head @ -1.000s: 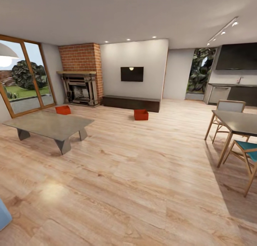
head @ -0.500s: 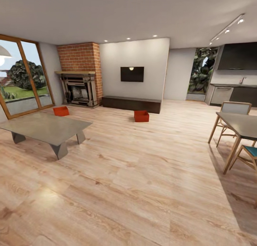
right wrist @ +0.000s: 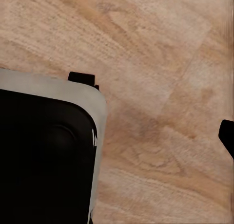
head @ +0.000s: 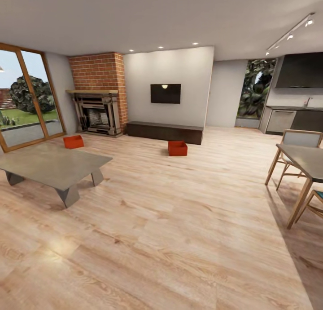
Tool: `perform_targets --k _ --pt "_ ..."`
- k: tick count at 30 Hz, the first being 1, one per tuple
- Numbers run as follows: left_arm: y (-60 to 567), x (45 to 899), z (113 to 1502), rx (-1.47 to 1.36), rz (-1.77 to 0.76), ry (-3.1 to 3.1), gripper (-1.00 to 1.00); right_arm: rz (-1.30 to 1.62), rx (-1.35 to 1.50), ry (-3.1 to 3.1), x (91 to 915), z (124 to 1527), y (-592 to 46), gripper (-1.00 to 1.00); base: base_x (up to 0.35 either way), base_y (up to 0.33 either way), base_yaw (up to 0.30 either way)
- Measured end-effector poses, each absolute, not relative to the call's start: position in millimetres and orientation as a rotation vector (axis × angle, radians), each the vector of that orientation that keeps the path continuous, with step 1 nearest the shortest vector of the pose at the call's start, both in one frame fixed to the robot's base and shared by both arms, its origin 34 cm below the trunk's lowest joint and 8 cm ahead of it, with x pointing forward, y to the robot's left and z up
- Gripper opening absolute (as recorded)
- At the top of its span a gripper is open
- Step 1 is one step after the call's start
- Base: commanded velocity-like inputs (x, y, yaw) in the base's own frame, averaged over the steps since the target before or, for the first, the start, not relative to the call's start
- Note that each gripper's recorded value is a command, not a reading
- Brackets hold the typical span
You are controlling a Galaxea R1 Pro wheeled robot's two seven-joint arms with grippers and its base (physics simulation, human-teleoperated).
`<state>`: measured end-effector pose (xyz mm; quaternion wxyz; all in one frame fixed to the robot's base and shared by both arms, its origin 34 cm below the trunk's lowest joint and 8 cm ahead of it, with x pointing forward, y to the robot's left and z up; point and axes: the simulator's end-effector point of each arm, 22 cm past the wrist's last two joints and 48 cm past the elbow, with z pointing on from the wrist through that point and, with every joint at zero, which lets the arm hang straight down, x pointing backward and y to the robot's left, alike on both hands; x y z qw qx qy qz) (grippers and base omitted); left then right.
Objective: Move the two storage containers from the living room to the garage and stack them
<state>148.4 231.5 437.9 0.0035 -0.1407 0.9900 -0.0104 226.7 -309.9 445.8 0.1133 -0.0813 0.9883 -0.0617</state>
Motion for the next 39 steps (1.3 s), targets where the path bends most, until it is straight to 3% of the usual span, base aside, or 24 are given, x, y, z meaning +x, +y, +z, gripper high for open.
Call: perform_targets --k 25,39 --pt "232.3 149.4 437.9 -0.443 -0.031 3.099 1.00 -0.183 -0.217 2.892 228.7 446.3 -309.9 1.00 0.304 -0.178 0.000" --pt "233.5 146.8 437.8 -0.446 -0.028 3.106 1.00 -0.181 -0.221 2.898 227.1 445.9 -309.6 1.00 0.318 -0.039 0.000"
